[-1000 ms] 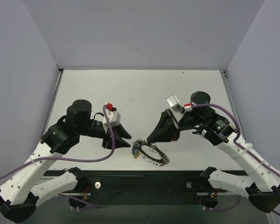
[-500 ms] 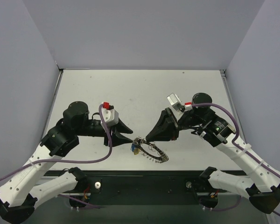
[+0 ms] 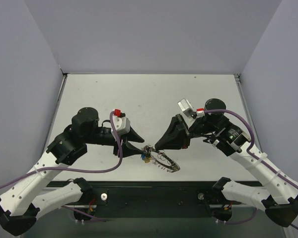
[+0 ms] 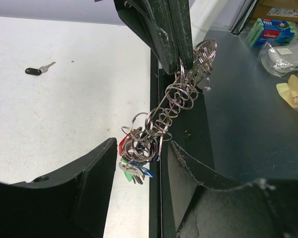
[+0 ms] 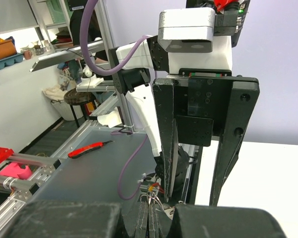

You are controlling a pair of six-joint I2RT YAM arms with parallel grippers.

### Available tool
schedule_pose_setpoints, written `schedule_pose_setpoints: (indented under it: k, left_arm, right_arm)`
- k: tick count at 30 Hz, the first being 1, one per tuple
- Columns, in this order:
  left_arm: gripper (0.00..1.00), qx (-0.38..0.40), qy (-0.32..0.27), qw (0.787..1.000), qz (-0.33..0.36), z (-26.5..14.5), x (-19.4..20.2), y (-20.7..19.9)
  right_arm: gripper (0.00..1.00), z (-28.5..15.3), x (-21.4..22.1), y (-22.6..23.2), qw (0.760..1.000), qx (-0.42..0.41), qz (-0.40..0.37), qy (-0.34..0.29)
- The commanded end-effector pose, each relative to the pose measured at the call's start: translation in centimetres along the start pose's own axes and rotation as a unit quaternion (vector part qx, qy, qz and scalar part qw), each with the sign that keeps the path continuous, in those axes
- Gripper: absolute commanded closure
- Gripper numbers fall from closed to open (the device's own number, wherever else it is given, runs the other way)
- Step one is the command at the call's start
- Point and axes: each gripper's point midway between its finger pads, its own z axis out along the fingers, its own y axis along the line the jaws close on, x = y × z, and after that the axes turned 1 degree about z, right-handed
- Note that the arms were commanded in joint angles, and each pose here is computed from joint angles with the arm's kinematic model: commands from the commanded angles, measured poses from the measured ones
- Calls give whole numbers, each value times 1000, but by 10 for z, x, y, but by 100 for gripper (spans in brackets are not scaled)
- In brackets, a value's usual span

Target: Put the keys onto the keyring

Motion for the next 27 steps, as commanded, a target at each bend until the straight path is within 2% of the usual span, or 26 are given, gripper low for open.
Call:
schedule_pose_setpoints:
  k: [1, 11, 17, 25, 27]
  left_arm:
    - [45, 6, -1, 1000, 14, 0, -5, -3]
    - [43, -22, 19, 1000, 12, 7, 8, 9]
    - [58, -34, 28, 999, 14, 5, 10, 12]
    - [61, -53, 38, 998, 20, 0, 12, 16]
    - [69, -55, 37, 998, 19, 0, 12, 17]
  right_arm:
    - [100, -1, -20, 4, 998, -8, -59, -25]
    - [100, -2, -20, 5, 998, -8, -59, -26]
    - [100, -2, -20, 5, 998, -8, -61, -27]
    - [100, -3, -20, 6, 998, -8, -62, -28]
    - [100, -3, -20, 6, 998, -8, -62, -28]
